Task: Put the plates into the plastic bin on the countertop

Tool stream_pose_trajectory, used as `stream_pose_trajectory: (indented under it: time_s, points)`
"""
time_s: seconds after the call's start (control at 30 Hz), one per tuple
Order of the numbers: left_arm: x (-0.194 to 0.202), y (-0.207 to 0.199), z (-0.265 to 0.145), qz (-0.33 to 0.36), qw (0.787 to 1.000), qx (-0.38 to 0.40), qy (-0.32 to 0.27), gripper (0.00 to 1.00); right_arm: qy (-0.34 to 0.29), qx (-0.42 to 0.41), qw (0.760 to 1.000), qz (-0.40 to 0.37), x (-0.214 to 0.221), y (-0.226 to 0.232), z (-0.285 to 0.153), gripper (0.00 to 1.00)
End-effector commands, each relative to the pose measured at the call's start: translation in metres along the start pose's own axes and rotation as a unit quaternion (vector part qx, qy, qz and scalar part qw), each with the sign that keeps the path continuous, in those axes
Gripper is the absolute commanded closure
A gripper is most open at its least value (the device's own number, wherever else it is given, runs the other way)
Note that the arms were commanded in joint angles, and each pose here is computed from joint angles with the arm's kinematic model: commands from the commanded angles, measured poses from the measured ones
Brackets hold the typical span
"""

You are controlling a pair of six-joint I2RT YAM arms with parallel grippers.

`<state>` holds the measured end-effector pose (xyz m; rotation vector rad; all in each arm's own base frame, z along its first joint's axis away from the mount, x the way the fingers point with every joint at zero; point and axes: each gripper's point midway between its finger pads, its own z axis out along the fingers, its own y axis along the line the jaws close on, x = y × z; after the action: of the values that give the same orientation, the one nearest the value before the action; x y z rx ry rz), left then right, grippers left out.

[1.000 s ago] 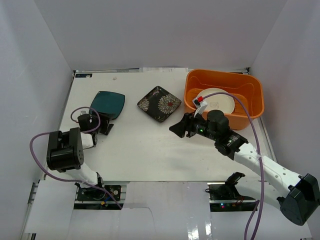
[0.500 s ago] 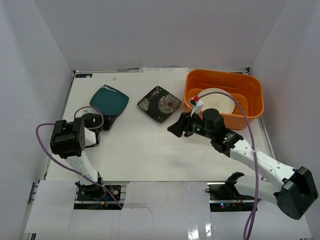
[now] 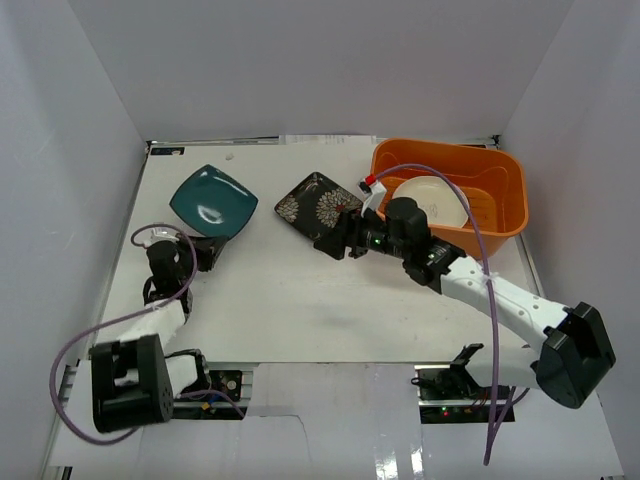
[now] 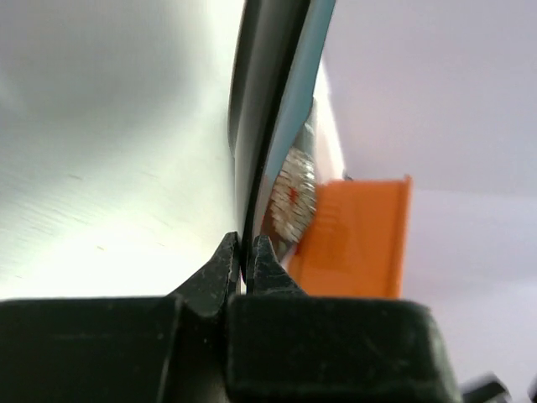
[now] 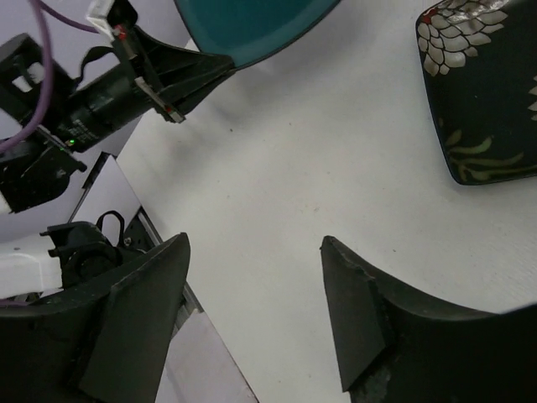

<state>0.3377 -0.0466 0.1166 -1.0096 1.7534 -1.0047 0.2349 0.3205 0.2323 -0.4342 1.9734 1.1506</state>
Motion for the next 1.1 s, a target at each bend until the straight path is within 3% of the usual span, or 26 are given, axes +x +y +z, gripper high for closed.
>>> stream_pose_trajectory:
  time_s: [0.0, 0.13, 0.2, 0.23, 0.37, 0.57, 0.7, 0.8, 0.83, 0.97, 1.03, 1.07]
  points:
    - [0.001, -0.08, -0.037, 0.076, 0.987, 0.139, 0.006, 1.0, -0.029, -0.03, 0.999, -0.018, -0.036, 0.022, 0.018, 0.28]
    - [0.035, -0.097, -0.053, 0.055, 0.98, 0.174, 0.086, 1.0, -0.011, -0.007, 1.0, -0.024, -0.049, 0.009, 0.058, 0.08]
    - [0.056, -0.109, -0.062, 0.061, 0.97, 0.195, 0.129, 1.0, 0.009, 0.001, 0.999, -0.031, -0.052, -0.005, 0.073, 0.03]
    - [0.06, -0.116, -0.067, 0.072, 0.967, 0.203, 0.138, 1.0, -0.009, 0.0, 0.999, -0.033, -0.078, -0.008, 0.072, 0.02]
    - [0.083, -0.155, -0.084, 0.117, 0.946, 0.227, 0.202, 1.0, -0.019, -0.029, 0.999, -0.011, -0.106, -0.028, 0.064, 0.02]
    - [0.105, -0.191, -0.107, 0.123, 0.915, 0.273, 0.273, 1.0, 0.032, -0.032, 0.999, -0.002, -0.085, -0.057, 0.055, 0.03]
    - [0.11, -0.202, -0.108, 0.127, 0.905, 0.282, 0.29, 1.0, 0.033, -0.091, 0.995, 0.004, -0.073, -0.038, 0.041, 0.0]
    - [0.112, -0.2, -0.104, 0.124, 0.904, 0.277, 0.301, 1.0, 0.006, -0.143, 0.989, 0.024, -0.081, -0.019, 0.032, 0.3]
    - [0.112, -0.2, -0.103, 0.125, 0.904, 0.277, 0.302, 1.0, 0.003, -0.149, 0.988, 0.045, -0.085, -0.016, 0.029, 0.54]
    - [0.113, -0.201, -0.096, 0.119, 0.904, 0.27, 0.31, 1.0, -0.01, -0.183, 0.981, 0.056, -0.099, -0.002, 0.018, 0.92]
    - [0.113, -0.205, -0.089, 0.122, 0.903, 0.268, 0.314, 0.83, -0.043, -0.161, 0.984, 0.059, -0.117, -0.009, 0.009, 0.92]
    - [0.111, -0.205, -0.083, 0.126, 0.907, 0.262, 0.306, 0.56, -0.067, -0.157, 0.984, 0.049, -0.131, -0.003, -0.005, 0.92]
